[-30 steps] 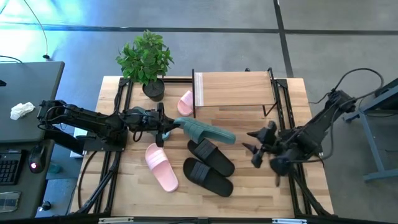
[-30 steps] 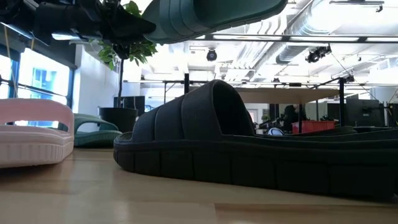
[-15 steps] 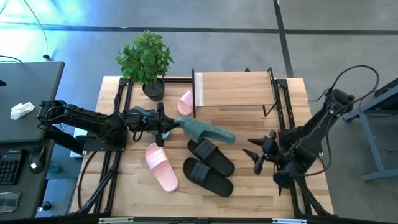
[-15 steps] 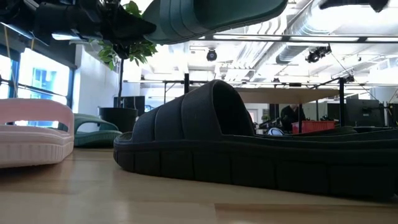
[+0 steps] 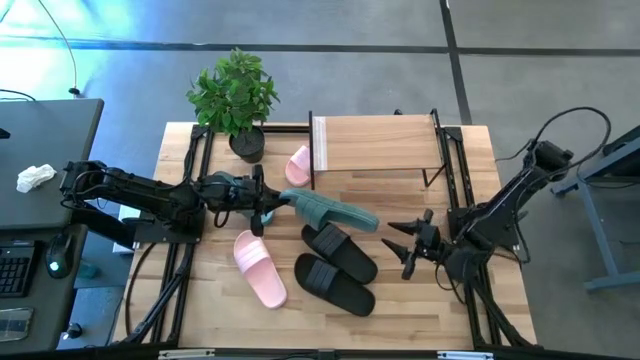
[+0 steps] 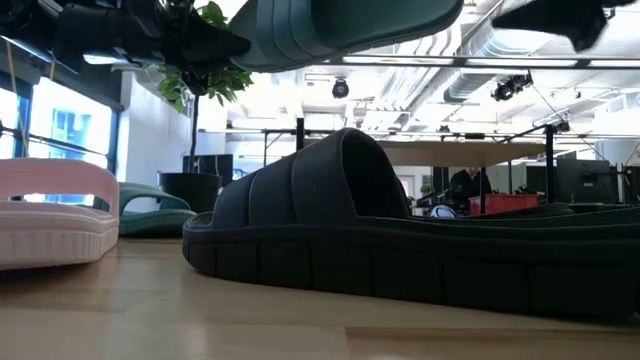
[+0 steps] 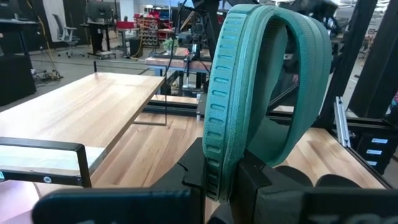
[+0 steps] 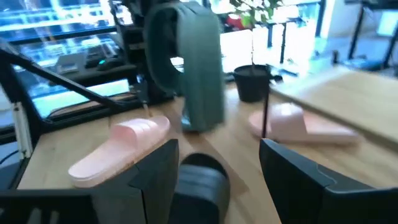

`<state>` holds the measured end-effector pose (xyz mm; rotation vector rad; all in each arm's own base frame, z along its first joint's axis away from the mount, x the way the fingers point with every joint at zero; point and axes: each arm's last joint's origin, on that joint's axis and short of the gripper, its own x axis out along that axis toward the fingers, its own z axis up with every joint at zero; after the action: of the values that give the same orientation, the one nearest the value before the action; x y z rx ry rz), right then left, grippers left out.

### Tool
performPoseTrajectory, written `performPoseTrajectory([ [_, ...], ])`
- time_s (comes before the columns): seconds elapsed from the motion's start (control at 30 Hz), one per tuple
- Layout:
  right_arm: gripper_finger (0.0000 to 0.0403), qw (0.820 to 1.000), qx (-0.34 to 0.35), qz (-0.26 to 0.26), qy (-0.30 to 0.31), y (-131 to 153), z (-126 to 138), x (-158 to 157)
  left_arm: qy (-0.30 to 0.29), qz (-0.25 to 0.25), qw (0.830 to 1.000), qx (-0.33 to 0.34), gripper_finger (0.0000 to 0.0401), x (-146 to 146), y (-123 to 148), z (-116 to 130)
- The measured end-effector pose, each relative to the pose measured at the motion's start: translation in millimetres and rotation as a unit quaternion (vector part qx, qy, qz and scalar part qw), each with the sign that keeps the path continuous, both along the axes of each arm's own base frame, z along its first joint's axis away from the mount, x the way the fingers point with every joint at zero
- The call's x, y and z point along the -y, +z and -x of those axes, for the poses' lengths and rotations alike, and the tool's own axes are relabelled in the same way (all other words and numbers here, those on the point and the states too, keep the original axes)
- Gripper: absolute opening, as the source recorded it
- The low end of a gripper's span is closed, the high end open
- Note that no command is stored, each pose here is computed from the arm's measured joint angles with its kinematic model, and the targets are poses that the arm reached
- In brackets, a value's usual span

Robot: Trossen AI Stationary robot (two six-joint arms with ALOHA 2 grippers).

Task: Pick and place slides into the shelf
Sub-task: Put the right green slide under the shelf

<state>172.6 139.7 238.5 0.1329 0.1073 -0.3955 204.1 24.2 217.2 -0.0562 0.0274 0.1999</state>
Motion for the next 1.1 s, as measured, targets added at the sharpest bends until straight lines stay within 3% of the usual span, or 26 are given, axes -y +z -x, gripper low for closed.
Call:
performPoseTrajectory([
  [0.2, 0.0213, 0.999, -0.003, 0.027, 0.018, 9.9, -15.2, 10.6, 0.0, 0.0, 1.0, 0.0, 0.0024, 0.0, 0.0, 0.0],
  [0.67, 0.0206, 0.999, 0.003, 0.029, 0.026, 14.4, -30.2, 27.8, 0.0, 0.0, 1.0, 0.0, 0.0024, 0.0, 0.0, 0.0],
  [0.8, 0.0171, 0.999, 0.008, 0.024, 0.023, 15.5, -32.3, 30.7, 0.0, 0.001, 1.0, -0.003, 0.0024, 0.0, -0.5, 0.0],
  [1.0, 0.0068, 1.0, 0.016, 0.003, 0.017, 15.3, -33.7, 33.2, 0.001, 0.002, 1.0, -0.008, 0.0026, 0.0, -1.5, 0.1],
  [1.1, 0.0029, 1.0, 0.017, 0.001, 0.01, 15.3, -33.6, 33.5, 0.002, 0.002, 1.0, -0.006, 0.0063, -0.1, -1.3, 0.1],
])
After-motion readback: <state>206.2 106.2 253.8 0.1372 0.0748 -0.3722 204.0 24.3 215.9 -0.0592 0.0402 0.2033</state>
